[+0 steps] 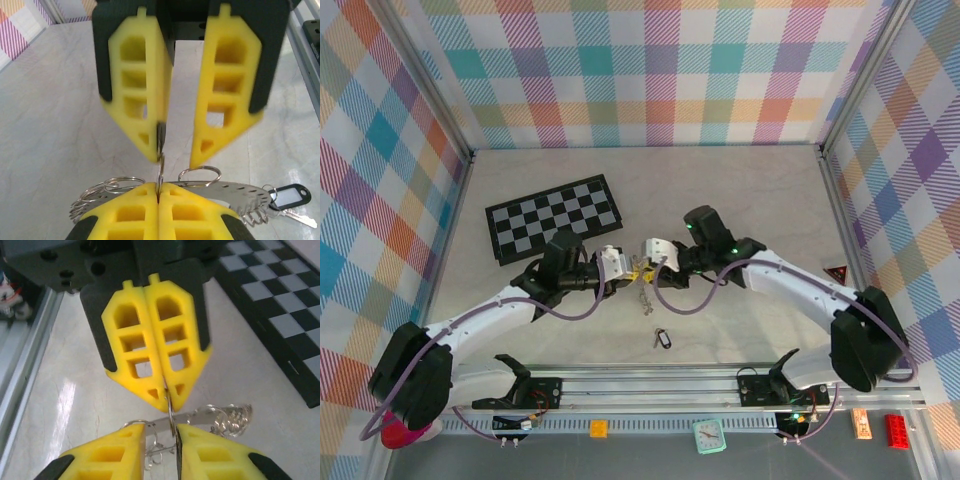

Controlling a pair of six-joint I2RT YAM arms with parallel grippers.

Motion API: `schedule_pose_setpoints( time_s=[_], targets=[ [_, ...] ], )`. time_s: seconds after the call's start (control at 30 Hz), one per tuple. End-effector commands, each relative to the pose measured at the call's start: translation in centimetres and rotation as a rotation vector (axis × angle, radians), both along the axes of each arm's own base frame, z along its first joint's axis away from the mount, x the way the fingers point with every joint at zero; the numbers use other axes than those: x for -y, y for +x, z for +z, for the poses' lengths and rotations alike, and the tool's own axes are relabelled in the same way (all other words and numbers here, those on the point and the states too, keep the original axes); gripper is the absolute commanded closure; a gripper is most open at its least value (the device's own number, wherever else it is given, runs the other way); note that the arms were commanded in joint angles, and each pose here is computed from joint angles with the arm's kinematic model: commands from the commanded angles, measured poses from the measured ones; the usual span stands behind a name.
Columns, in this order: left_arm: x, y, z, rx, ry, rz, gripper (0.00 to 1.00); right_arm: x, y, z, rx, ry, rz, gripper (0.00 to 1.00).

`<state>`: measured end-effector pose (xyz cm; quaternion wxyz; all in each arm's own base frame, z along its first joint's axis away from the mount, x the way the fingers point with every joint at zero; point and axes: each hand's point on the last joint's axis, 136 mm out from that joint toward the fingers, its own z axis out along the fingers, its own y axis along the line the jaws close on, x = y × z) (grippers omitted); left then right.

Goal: Put the keys on the keyring

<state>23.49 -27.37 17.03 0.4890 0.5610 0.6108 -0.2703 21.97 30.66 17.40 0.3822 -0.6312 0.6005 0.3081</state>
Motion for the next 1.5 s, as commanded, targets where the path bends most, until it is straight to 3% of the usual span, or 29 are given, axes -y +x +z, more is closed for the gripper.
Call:
schedule_pose_setpoints(
  time_s=[0.0,0.2,0.93,1.2,1.3,1.47],
  targets=[
    [0.5,0.1,2.1,0.063,-0.112,-0.003,0.99,0.0,-0.9,2.0,-0.027,0.190,0.024,0.75],
    [0.6,-0.5,2.4,0.054,-0.207,-0.009,1.00,0.1,-1.3,1.4,-0.043,0.238,0.006,0.75],
    [1.3,-1.6,2.0,0.011,-0.241,-0.089,1.00,-1.0,-0.8,2.2,-0.060,0.281,0.035,0.75],
    [1.4,-1.6,2.2,0.011,-0.252,-0.091,1.00,-1.6,-0.8,1.6,-0.076,0.268,0.050,0.83],
    [1.4,-1.5,2.1,0.007,-0.255,-0.086,1.00,-1.7,-0.8,1.8,-0.075,0.270,0.053,0.93],
    [1.1,-0.9,1.7,-0.003,-0.232,-0.038,0.84,-1.4,-1.0,1.9,-0.057,0.244,0.053,1.00]
  ],
)
